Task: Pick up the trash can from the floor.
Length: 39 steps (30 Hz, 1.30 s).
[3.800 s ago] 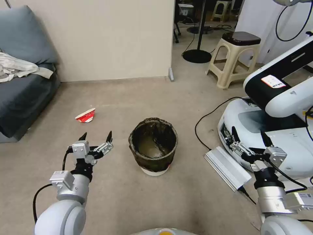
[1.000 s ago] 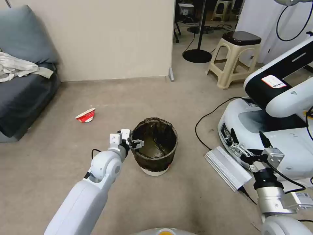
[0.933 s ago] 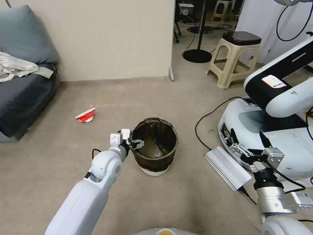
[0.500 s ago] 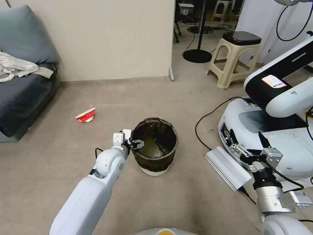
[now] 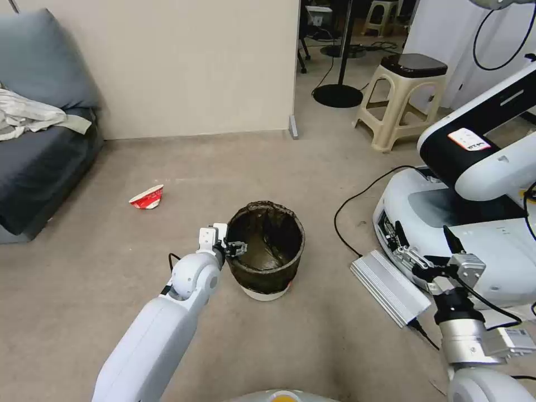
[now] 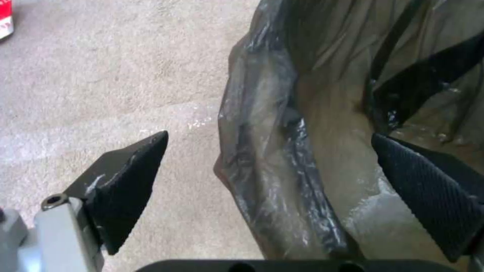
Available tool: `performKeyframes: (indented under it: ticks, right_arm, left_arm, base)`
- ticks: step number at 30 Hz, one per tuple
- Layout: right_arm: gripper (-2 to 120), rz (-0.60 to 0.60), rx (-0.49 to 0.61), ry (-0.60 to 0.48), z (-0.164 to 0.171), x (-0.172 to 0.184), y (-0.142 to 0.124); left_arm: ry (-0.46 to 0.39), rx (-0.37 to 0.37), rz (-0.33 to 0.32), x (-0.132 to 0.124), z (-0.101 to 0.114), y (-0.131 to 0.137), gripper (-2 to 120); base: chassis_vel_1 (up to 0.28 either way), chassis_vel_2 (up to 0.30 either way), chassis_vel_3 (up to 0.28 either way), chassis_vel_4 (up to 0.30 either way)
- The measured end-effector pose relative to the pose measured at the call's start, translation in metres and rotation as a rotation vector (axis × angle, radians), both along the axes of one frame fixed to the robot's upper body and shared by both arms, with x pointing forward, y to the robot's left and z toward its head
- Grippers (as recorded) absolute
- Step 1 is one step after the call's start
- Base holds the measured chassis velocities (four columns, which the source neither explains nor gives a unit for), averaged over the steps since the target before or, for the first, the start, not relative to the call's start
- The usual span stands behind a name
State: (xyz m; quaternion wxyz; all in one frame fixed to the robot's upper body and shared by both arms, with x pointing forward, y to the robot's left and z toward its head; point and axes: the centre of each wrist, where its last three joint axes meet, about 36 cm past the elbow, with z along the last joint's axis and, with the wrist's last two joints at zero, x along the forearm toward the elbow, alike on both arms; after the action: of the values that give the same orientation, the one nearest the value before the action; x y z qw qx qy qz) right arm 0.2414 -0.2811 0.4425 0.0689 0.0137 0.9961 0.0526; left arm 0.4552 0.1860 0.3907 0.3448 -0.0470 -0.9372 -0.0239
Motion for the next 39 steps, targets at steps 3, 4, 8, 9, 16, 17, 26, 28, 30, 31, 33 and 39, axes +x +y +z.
performKeyframes:
  ticks: [3,4,8,9,16,17,26,28,30,31,33,39]
  right_arm:
    - [100,0.001,0.002,0.0,-0.0001,0.0,0.0005]
    - [100,0.001,0.002,0.0,-0.0002,0.0,0.0007]
    - [100,0.002,0.003,-0.001,-0.0002,-0.0001,0.0009]
    - [100,0.002,0.003,-0.001,-0.0002,-0.0001,0.0009]
    - [100,0.002,0.004,-0.002,-0.0002,0.0,0.001]
    - [100,0.002,0.003,-0.002,-0.0002,0.0,0.001]
    - [100,0.001,0.002,-0.003,-0.0005,0.0006,0.0005]
    - [100,0.001,0.003,-0.003,-0.001,0.0011,0.0005]
    - [100,0.001,0.003,-0.003,-0.0014,0.0014,0.0006]
    - [100,0.001,0.004,-0.003,-0.0015,0.0015,0.0008]
    - [100,0.002,0.005,-0.003,-0.0019,0.0019,0.0012]
    - [100,0.002,0.006,-0.001,-0.0028,0.0023,0.0013]
  left_arm:
    - [0.005,0.01,0.005,0.0023,-0.0026,-0.0002,100]
    - [0.006,0.011,0.006,0.0026,-0.0031,-0.0001,100]
    - [0.013,0.019,0.009,0.0042,-0.0057,0.0008,100]
    - [0.013,0.019,0.009,0.0042,-0.0057,0.0008,100]
    - [0.023,0.024,0.008,0.0053,-0.009,-0.0018,100]
    - [0.024,0.022,0.009,0.0051,-0.0092,-0.0029,100]
    - [0.029,0.014,0.021,0.0054,-0.0087,-0.0032,78]
    - [0.027,0.014,0.023,0.0057,-0.0078,-0.0018,66]
    - [0.026,0.014,0.024,0.0057,-0.0075,-0.0014,63]
    - [0.026,0.014,0.025,0.0057,-0.0073,-0.0011,59]
    - [0.024,0.016,0.031,0.0061,-0.0067,0.0006,51]
    - [0.021,0.017,0.043,0.0069,-0.0053,0.0034,29]
  base:
    - [0.0,0.0,0.0,0.0]
    - [0.0,0.0,0.0,0.0]
    - [0.0,0.0,0.0,0.0]
    - [0.0,0.0,0.0,0.0]
    - [0.0,0.0,0.0,0.0]
    - [0.0,0.0,0.0,0.0]
    - [0.0,0.0,0.0,0.0]
    - [0.0,0.0,0.0,0.0]
    - [0.0,0.0,0.0,0.0]
    - [0.0,0.0,0.0,0.0]
    - [0.0,0.0,0.0,0.0]
    - [0.0,0.0,0.0,0.0]
